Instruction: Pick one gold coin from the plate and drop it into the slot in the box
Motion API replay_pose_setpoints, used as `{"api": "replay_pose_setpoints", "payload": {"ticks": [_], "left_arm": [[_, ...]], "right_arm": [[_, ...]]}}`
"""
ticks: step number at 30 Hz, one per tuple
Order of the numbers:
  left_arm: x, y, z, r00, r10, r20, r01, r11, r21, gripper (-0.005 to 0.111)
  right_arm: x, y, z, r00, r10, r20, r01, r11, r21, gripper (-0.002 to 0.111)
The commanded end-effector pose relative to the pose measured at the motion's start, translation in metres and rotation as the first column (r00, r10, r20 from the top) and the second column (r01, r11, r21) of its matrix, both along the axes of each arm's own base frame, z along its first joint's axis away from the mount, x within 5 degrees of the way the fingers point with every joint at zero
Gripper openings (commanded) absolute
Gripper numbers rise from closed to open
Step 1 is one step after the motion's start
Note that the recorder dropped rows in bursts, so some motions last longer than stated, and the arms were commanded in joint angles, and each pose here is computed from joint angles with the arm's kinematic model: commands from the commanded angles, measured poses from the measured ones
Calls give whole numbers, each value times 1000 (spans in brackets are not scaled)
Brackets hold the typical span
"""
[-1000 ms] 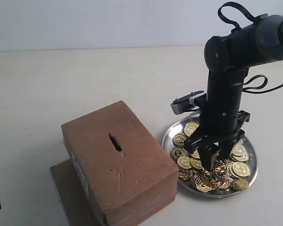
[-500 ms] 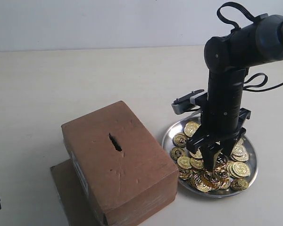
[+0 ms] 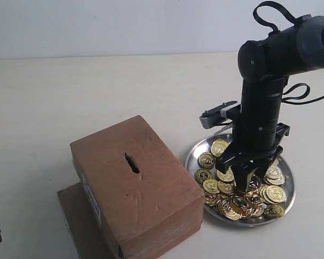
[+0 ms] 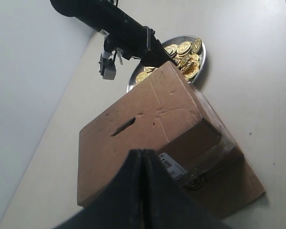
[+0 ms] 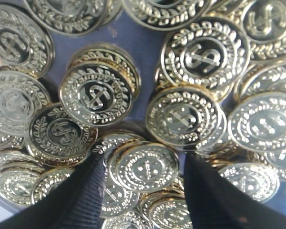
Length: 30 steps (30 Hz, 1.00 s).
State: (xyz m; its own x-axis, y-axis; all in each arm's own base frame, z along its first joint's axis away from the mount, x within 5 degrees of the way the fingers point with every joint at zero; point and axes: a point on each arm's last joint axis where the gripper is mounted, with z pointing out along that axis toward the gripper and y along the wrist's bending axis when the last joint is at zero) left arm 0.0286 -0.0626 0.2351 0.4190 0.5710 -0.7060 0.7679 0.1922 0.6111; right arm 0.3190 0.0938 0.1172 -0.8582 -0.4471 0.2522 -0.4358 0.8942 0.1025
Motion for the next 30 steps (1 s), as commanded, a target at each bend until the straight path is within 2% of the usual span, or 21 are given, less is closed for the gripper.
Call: {"api": "replay_pose_setpoints", "payload": {"ticks": [1,14,30], "left_arm": [[0,-1,-1,1000,-2,-7,2,1000,-6,0],[0,-1,-1,1000,-2,-7,2,1000,-6,0],[0,-1,-1,1000,-2,-7,2,1000,-6,0]], "right_arm": [[3,0,1,1000,-13,12,12,1000,18,49],[0,0,-10,999,-10,-45,10,1000,6,49],[0,0,-10,999,5,-45,-5,1000,9,48]]}}
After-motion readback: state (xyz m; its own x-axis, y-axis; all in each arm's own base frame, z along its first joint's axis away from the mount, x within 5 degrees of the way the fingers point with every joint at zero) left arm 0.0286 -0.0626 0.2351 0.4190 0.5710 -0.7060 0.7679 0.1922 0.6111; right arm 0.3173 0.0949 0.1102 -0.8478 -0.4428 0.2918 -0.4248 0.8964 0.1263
